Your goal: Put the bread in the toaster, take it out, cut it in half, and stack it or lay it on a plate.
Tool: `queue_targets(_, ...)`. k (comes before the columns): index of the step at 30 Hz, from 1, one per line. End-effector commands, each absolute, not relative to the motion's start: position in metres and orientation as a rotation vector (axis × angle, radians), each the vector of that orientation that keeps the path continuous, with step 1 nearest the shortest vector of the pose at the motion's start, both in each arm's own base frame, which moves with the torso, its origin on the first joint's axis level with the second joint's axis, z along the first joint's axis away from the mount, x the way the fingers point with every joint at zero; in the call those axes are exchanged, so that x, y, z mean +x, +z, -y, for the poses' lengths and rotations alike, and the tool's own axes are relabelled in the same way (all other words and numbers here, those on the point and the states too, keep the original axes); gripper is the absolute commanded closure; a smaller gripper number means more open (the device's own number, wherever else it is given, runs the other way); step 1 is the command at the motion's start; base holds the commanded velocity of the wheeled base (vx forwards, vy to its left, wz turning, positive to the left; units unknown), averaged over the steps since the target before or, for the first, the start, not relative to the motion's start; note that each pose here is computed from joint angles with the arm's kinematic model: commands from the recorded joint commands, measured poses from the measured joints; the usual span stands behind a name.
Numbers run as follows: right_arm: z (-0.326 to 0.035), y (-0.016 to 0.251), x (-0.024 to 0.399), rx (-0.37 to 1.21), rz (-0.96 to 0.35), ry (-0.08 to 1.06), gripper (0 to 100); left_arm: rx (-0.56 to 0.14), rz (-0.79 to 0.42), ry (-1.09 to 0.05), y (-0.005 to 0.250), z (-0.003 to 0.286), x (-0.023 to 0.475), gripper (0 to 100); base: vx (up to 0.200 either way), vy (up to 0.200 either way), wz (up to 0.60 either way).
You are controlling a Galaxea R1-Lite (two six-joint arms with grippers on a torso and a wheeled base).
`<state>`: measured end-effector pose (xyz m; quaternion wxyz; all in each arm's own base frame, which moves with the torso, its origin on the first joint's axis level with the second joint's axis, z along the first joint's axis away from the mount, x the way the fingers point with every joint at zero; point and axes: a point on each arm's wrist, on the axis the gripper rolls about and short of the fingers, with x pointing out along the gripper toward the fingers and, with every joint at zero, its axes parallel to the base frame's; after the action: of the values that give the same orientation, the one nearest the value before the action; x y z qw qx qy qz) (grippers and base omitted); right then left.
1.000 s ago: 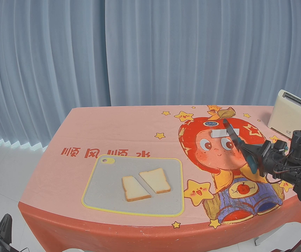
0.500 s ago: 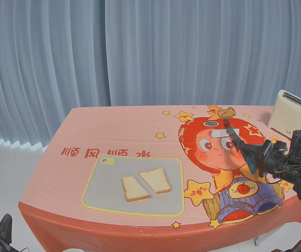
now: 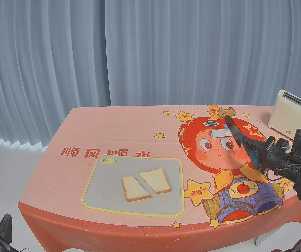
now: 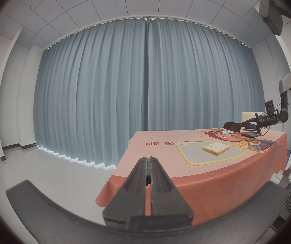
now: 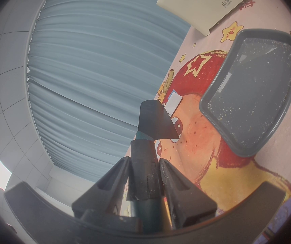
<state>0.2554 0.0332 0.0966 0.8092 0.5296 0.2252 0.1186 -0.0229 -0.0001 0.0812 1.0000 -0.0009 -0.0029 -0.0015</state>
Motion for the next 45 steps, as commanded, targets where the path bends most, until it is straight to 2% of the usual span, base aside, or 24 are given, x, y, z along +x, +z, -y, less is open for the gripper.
queue_targets(1, -0.033, 0.093, 0.257, 1.133, -0.495, 0.246, 100, -0.003, 0.000, -0.002, 0.076, 0.000, -0.022, 100, 0.000, 0.000, 0.00)
queue_targets(22, -0.034, 0.100, 0.249, 1.188, -0.528, 0.316, 100, -0.003, 0.002, -0.002, 0.076, 0.000, -0.023, 100, 0.000, 0.000, 0.00)
queue_targets(45, -0.027, 0.104, 0.249, 1.196, -0.502, 0.304, 100, -0.002, 0.002, -0.003, 0.076, 0.000, -0.023, 100, 0.000, 0.000, 0.00)
